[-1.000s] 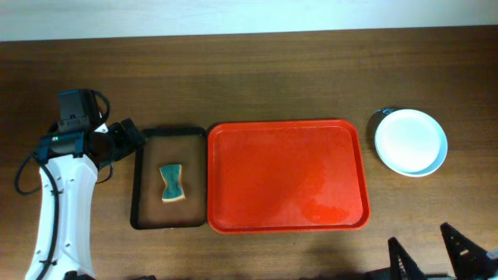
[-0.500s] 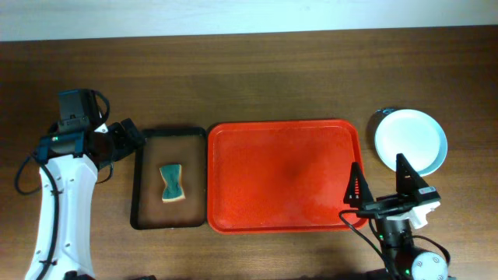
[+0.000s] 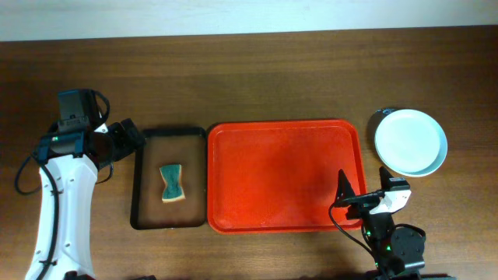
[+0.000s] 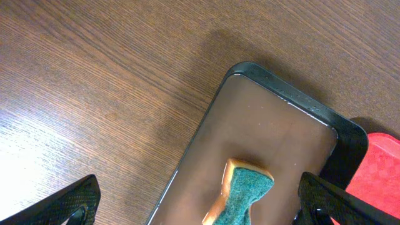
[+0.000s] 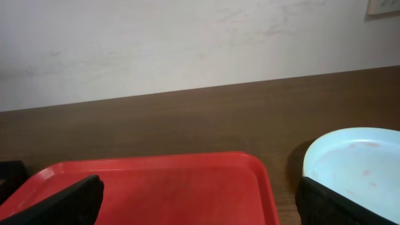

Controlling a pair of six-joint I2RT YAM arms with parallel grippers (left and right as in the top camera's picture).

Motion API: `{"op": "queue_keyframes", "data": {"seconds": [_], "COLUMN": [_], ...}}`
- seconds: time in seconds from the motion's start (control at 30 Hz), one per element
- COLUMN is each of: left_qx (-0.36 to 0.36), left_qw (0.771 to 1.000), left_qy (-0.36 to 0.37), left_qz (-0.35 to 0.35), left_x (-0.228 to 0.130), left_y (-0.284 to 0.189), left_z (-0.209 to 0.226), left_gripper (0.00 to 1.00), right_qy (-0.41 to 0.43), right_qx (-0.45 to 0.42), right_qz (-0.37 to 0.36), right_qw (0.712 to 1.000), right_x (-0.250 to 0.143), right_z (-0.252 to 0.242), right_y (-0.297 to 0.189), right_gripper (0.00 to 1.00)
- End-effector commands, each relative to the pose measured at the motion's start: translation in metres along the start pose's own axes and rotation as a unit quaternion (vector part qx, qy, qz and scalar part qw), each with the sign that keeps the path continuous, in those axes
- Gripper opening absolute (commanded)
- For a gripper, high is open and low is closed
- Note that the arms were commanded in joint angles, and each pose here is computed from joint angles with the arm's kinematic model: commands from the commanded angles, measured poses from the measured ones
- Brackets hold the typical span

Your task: Clean dirty plates on tray and stack at the side

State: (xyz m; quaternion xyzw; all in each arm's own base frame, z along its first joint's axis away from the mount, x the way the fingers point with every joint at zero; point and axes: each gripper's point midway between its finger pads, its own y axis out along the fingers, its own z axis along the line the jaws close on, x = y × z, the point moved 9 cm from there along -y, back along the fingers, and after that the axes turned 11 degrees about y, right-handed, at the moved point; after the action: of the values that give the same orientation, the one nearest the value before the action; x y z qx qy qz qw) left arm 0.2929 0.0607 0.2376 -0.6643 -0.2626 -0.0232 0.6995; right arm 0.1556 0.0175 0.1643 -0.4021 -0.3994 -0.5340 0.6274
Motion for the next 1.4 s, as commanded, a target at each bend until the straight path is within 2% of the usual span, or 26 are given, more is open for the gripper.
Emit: {"op": "queue_keyframes", "data": {"seconds": [0.0, 0.4, 0.57, 0.73, 0.87, 0.97, 1.07, 1.13, 1.23, 1.27, 1.33, 1.37], "left_qx": [0.000, 0.000, -0.036, -0.082, -0.094, -0.113, -0.115, -0.141, -0.180, -0.198, -0.207, -0.209], "left_qw": [1.000, 1.000, 0.994, 0.957, 0.916, 0.892, 0.879, 0.853, 0.752, 0.683, 0.636, 0.629], "left_qy": [-0.007, -0.007, 0.031, 0.032, 0.018, 0.020, 0.018, 0.023, -0.002, -0.018, -0.028, -0.030], "left_qz": [-0.007, -0.006, -0.096, -0.277, -0.389, -0.437, -0.463, -0.502, -0.634, -0.703, -0.742, -0.748], "left_x": [0.002, 0.002, -0.009, -0.053, -0.128, -0.174, -0.203, -0.202, -0.160, -0.146, -0.144, -0.145], "left_y": [-0.004, -0.003, -0.061, -0.168, -0.227, -0.224, -0.201, -0.180, -0.179, -0.168, -0.148, -0.132], "left_z": [0.001, 0.001, -0.021, -0.009, 0.019, 0.030, 0.038, 0.033, 0.017, 0.010, 0.006, 0.004], "left_gripper": [0.99, 0.99, 0.99, 0.99, 0.99, 0.99, 0.99, 0.99, 0.99, 0.99, 0.99, 0.99], "right_qy": [-0.005, -0.005, -0.005, -0.005, -0.005, -0.005, -0.005, -0.005, -0.005, -0.005, -0.005, -0.005], "right_qx": [-0.001, -0.001, -0.001, -0.001, -0.001, -0.001, -0.001, -0.001, -0.001, -0.001, -0.001, -0.001], "right_qz": [0.002, 0.002, 0.001, 0.002, 0.001, 0.002, 0.002, 0.002, 0.001, 0.002, 0.002, 0.002], "right_qw": [1.000, 1.000, 1.000, 1.000, 1.000, 1.000, 1.000, 1.000, 1.000, 1.000, 1.000, 1.000], "right_x": [-0.002, -0.002, -0.002, -0.002, -0.002, -0.002, -0.002, -0.002, -0.002, -0.002, -0.002, -0.002], "right_z": [-0.001, -0.001, -0.001, -0.001, -0.001, -0.001, -0.001, -0.001, -0.001, -0.001, -0.001, -0.001], "right_y": [0.000, 0.000, 0.000, 0.000, 0.000, 0.000, 0.000, 0.000, 0.000, 0.000, 0.000, 0.000], "right_gripper": [0.98, 0.98, 0.98, 0.98, 0.98, 0.99, 0.98, 0.99, 0.99, 0.98, 0.98, 0.99]}}
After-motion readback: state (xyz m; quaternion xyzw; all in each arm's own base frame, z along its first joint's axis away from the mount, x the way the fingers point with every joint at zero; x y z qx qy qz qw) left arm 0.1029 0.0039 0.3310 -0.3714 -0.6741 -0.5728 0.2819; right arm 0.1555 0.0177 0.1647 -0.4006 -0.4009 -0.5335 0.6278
